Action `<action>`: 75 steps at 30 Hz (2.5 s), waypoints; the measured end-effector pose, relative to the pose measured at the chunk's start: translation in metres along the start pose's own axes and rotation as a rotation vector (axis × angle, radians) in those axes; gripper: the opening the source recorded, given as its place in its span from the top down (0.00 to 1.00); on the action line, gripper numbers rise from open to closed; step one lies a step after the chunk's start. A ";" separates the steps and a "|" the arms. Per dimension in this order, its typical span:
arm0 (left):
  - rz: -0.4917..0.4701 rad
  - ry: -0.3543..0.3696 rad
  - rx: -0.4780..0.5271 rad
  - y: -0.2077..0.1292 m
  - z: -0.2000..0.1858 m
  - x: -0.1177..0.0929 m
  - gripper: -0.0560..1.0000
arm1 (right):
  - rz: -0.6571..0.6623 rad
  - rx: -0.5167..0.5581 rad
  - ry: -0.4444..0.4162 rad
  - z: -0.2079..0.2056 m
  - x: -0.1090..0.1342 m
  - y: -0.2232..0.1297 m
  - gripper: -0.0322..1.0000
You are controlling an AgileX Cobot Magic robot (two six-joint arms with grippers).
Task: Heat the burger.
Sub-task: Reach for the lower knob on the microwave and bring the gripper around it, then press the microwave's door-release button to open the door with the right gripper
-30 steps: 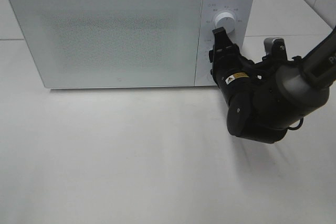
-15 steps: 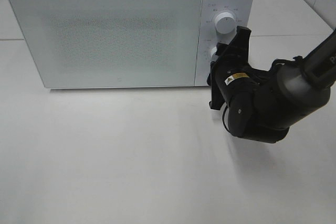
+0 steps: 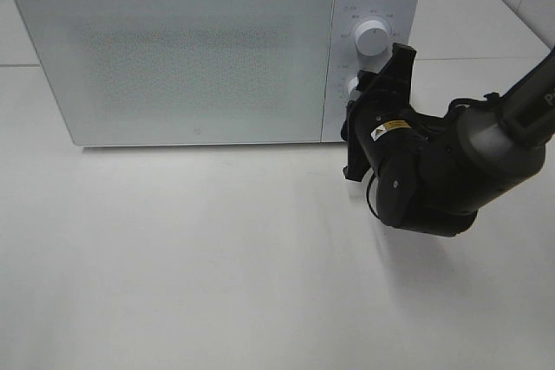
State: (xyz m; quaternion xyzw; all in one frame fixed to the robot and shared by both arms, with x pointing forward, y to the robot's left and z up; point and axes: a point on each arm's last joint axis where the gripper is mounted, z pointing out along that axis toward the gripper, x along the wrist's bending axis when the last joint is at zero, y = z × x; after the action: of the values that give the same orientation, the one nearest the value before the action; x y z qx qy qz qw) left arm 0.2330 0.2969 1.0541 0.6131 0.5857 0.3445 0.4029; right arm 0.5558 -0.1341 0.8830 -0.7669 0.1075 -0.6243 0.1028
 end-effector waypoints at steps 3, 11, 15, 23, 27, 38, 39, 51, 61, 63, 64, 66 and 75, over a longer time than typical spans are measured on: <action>0.000 0.000 0.000 0.000 0.000 0.000 0.01 | -0.007 0.000 0.000 0.000 0.000 0.000 0.55; 0.000 0.000 0.000 0.000 0.000 0.000 0.01 | -0.031 -0.004 0.000 0.000 0.000 0.000 0.55; 0.000 0.000 0.000 0.000 0.000 0.000 0.01 | -0.064 -0.009 0.004 0.000 0.000 0.001 0.55; 0.000 0.000 0.000 0.000 0.000 0.000 0.01 | -0.077 -0.024 0.007 -0.001 0.000 0.001 0.53; 0.000 0.000 0.000 0.000 0.000 0.000 0.01 | -0.096 0.001 0.006 -0.002 -0.001 -0.001 0.50; 0.000 0.000 0.000 0.000 0.000 0.000 0.01 | -0.202 0.012 -0.009 -0.014 0.001 0.004 0.37; 0.000 0.000 0.000 0.000 0.000 0.000 0.01 | -0.214 0.014 -0.009 -0.015 0.001 0.004 0.33; 0.000 0.000 0.000 0.000 0.000 0.000 0.01 | -0.417 0.063 -0.082 -0.040 0.014 0.011 0.27; 0.000 0.000 0.000 0.000 0.000 0.000 0.01 | -0.894 0.248 -0.225 -0.069 0.042 0.000 0.27; 0.000 0.000 0.000 0.000 0.000 0.000 0.01 | -0.991 0.292 -0.235 -0.074 0.047 -0.002 0.27; 0.000 0.000 0.000 0.000 0.000 0.000 0.01 | -0.991 0.292 -0.235 -0.074 0.047 -0.002 0.27; 0.000 0.000 0.000 0.000 0.000 0.000 0.01 | -1.128 0.366 -0.264 -0.081 0.049 -0.004 0.27; 0.000 0.000 0.000 0.000 0.000 0.000 0.01 | -1.503 0.630 -0.334 -0.100 0.046 -0.006 0.27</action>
State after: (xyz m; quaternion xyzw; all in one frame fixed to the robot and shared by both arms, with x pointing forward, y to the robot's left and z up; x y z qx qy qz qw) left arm 0.2330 0.2969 1.0541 0.6131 0.5857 0.3445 0.4029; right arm 0.4675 -0.1438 0.9477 -0.6522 -0.6296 -0.4056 -0.1171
